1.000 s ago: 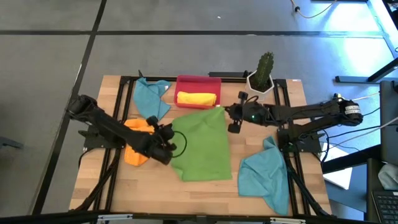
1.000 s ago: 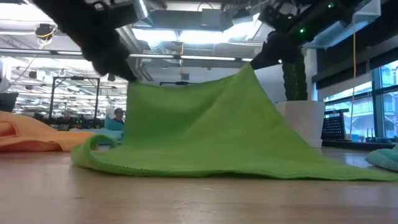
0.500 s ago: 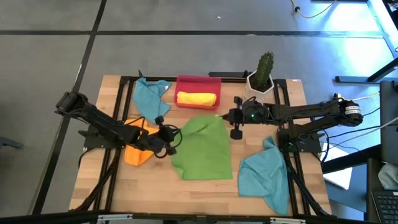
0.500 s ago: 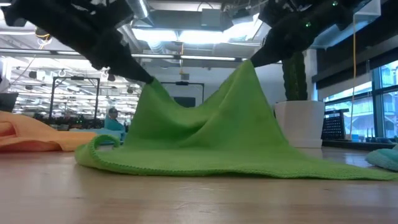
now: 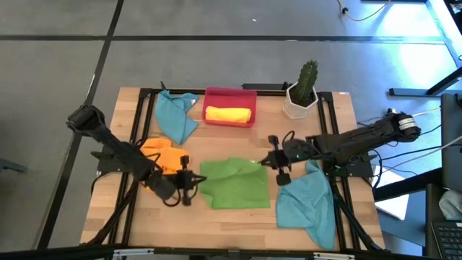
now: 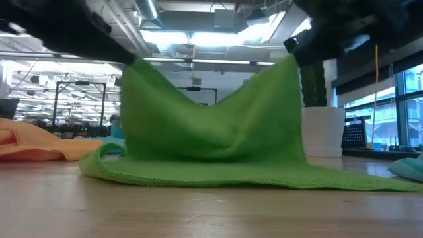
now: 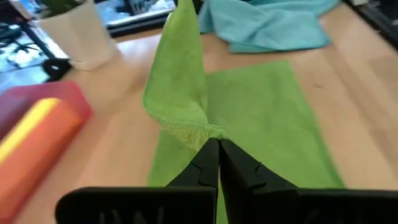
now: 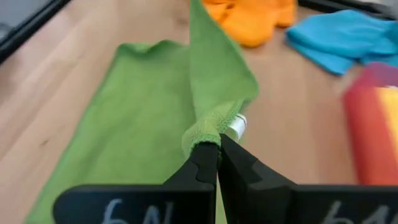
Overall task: Roll microfiber towels into tight, uniform cylinder then place into a basket
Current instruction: Roll the green towel
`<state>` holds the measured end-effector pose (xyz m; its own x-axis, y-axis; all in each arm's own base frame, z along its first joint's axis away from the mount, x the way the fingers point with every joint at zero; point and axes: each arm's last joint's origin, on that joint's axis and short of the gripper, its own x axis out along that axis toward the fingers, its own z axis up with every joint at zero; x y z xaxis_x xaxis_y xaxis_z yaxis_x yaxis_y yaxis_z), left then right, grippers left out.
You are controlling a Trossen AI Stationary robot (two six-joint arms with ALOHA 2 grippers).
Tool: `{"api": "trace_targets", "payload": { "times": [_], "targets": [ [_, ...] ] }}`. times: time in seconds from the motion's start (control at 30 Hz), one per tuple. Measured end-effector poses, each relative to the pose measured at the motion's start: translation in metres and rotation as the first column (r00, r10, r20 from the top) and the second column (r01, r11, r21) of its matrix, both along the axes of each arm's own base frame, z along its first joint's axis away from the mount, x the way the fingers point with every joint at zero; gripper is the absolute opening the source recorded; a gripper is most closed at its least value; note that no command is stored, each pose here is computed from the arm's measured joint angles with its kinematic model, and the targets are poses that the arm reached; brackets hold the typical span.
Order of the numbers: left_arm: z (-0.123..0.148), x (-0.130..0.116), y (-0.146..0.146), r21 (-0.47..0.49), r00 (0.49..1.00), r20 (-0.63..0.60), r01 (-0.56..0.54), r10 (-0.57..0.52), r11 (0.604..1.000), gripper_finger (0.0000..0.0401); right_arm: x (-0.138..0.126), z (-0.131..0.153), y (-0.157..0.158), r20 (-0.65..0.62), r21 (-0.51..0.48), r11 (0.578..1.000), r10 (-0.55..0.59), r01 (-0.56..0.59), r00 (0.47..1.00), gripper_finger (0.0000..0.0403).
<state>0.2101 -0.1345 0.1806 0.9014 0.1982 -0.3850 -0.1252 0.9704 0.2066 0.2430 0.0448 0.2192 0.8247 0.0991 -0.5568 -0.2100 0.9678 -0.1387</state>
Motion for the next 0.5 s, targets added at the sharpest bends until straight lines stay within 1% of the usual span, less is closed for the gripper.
{"api": "trace_targets", "payload": {
  "times": [0.17, 0.33, 0.5],
  "targets": [
    [-0.017, -0.004, -0.018, -0.036, 0.999, -0.028, 0.034, -0.035, 0.999, 0.0000, -0.013, -0.024, 0.017, 0.033, 0.048, 0.997, 0.053, -0.054, 0.998, 0.0006],
    [-0.042, -0.002, -0.030, -0.033, 0.997, -0.070, 0.042, -0.044, 0.999, 0.0000, -0.026, -0.045, 0.025, 0.067, 0.061, 0.992, 0.102, -0.106, 0.993, 0.0006],
    [-0.061, 0.002, -0.034, -0.065, 0.993, -0.108, 0.047, -0.054, 0.997, 0.0000, -0.036, -0.059, 0.027, 0.092, 0.158, 0.978, 0.126, -0.140, 0.988, 0.0010]
  ]
}}
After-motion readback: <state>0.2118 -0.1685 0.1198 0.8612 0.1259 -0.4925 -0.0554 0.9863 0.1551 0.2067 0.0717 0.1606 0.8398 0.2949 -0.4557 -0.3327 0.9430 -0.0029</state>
